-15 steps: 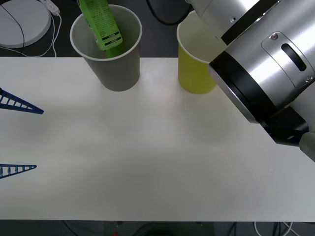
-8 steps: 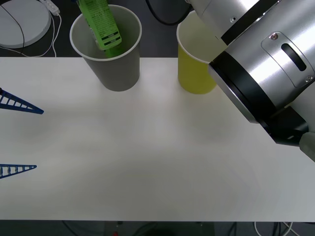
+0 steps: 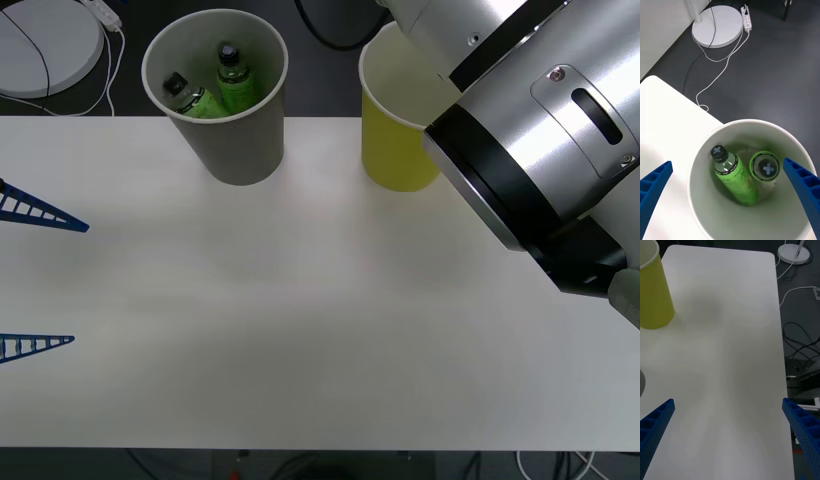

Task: Put the can into the green bin and the plastic bottle into the gray bin

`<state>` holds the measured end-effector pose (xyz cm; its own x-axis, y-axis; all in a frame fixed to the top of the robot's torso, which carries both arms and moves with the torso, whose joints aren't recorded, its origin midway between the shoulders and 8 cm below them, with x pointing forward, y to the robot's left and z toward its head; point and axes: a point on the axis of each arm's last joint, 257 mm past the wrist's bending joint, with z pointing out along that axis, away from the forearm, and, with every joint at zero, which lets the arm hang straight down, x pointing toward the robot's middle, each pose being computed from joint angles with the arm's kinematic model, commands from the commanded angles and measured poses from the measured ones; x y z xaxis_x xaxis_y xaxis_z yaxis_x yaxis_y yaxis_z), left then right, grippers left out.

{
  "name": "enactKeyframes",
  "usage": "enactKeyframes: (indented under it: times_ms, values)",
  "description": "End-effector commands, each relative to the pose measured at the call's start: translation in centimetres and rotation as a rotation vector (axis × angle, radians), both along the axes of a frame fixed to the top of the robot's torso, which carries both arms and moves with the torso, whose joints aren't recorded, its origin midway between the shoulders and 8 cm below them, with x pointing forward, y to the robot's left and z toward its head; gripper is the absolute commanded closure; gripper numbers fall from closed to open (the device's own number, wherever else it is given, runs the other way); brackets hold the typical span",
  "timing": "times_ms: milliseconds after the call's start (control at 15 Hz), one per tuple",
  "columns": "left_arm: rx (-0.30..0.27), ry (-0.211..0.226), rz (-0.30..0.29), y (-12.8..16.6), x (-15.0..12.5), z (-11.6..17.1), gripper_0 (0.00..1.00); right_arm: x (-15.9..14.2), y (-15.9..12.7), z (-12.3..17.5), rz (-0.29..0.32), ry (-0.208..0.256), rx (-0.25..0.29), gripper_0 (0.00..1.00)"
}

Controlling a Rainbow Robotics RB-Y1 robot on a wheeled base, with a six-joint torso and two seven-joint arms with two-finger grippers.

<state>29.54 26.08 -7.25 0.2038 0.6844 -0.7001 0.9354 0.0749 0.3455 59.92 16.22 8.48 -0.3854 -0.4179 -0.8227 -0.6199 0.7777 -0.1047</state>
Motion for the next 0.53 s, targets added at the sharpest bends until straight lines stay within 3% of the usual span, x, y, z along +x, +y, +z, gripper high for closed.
enactKeyframes:
  times_ms: [67,533]
  values:
    - [0.000,0.000,0.000,0.00,0.00,0.00,0.00,-0.01,0.01,0.01,0.001,-0.001,-0.001,0.00]
    - [0.000,0.000,0.000,0.00,0.00,0.00,0.00,-0.03,-0.93,0.20,0.078,0.000,0.013,0.00]
